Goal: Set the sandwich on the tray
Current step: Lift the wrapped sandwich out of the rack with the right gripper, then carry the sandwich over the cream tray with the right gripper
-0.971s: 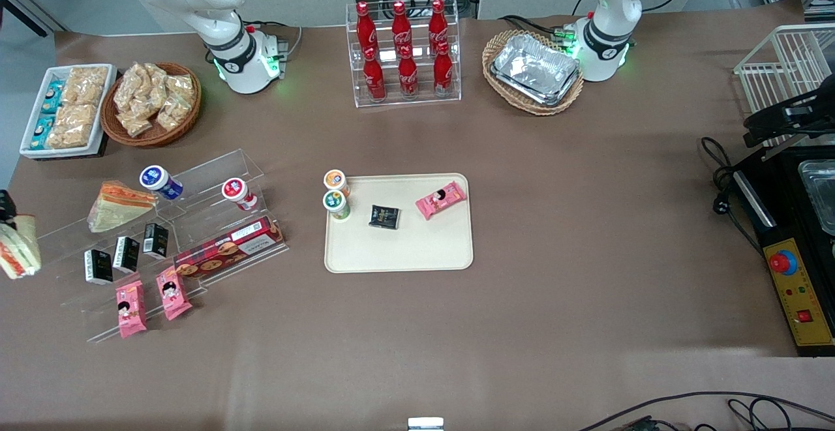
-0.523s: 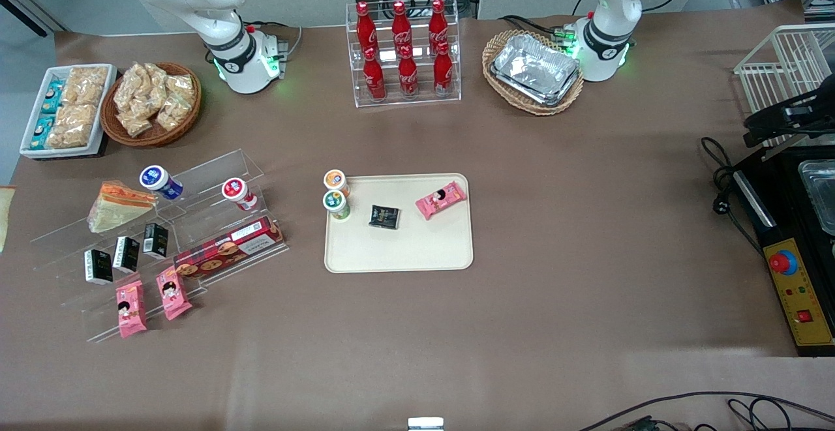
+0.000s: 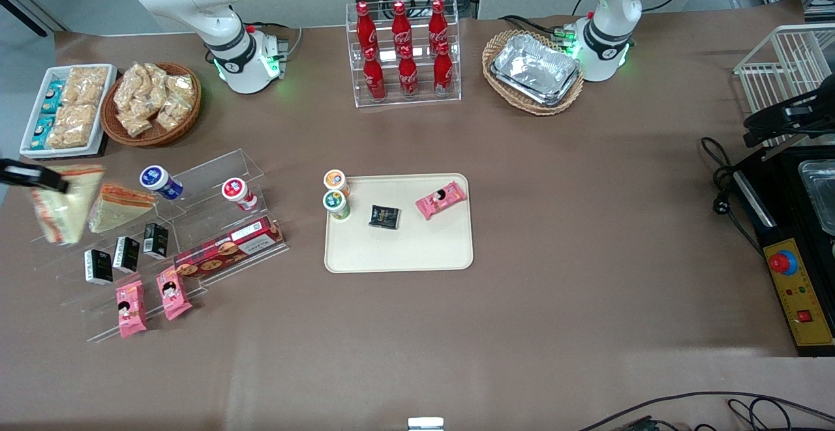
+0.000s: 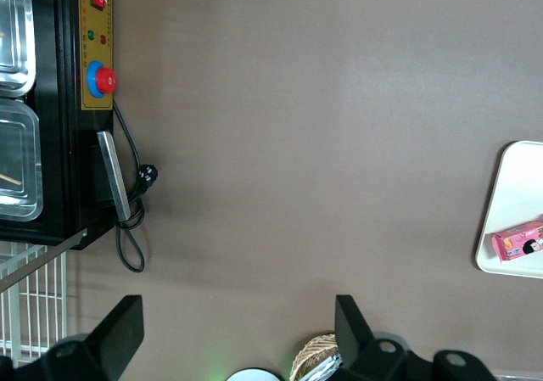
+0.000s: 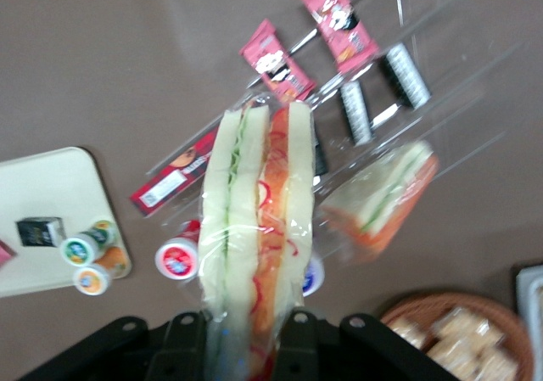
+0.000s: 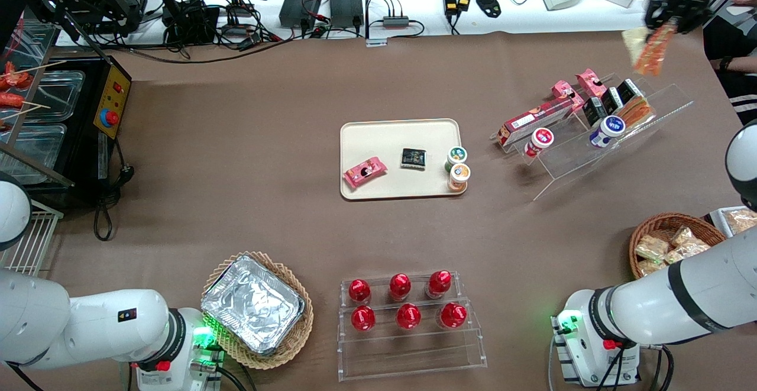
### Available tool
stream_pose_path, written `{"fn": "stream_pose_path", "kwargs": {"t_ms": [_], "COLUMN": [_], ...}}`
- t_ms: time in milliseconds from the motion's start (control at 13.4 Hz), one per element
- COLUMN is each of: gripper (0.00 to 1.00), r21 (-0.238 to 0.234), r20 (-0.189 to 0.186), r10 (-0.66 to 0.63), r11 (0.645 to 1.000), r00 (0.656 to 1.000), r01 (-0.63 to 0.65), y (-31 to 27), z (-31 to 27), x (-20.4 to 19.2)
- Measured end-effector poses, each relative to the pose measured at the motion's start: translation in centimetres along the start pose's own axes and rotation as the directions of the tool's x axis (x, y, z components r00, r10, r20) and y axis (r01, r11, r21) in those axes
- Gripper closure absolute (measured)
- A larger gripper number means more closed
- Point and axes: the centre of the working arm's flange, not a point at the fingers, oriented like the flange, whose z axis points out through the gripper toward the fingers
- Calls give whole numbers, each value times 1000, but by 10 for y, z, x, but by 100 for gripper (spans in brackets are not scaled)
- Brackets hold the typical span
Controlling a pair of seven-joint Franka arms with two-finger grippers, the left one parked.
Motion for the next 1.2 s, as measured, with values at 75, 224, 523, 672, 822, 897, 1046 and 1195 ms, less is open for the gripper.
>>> {"fn": "stream_pose_path", "kwargs": {"t_ms": [75,224,523,672,822,897,1046,1195], "gripper": [80,80,80,80,80,80,80,80], "r21": [-11,-30,-76,-63,-10,18,35,49], "r20": [14,23,6,-34,-70,-83,-101,-113], "r10": [77,223,493,609,704,750,823,873], "r11": [997,974,868,790,708,659,564,482], "r00": [997,974,870,793,707,656,558,474], "r01": [-77,-223,-492,-610,-706,-752,-825,-875], "y": [-31,-87,-201,-261,-308,-326,-356,-389], "z": [1,6,24,34,44,53,83,123], "x": [-6,-17,-51,-74,-89,-91,-90,-90]}}
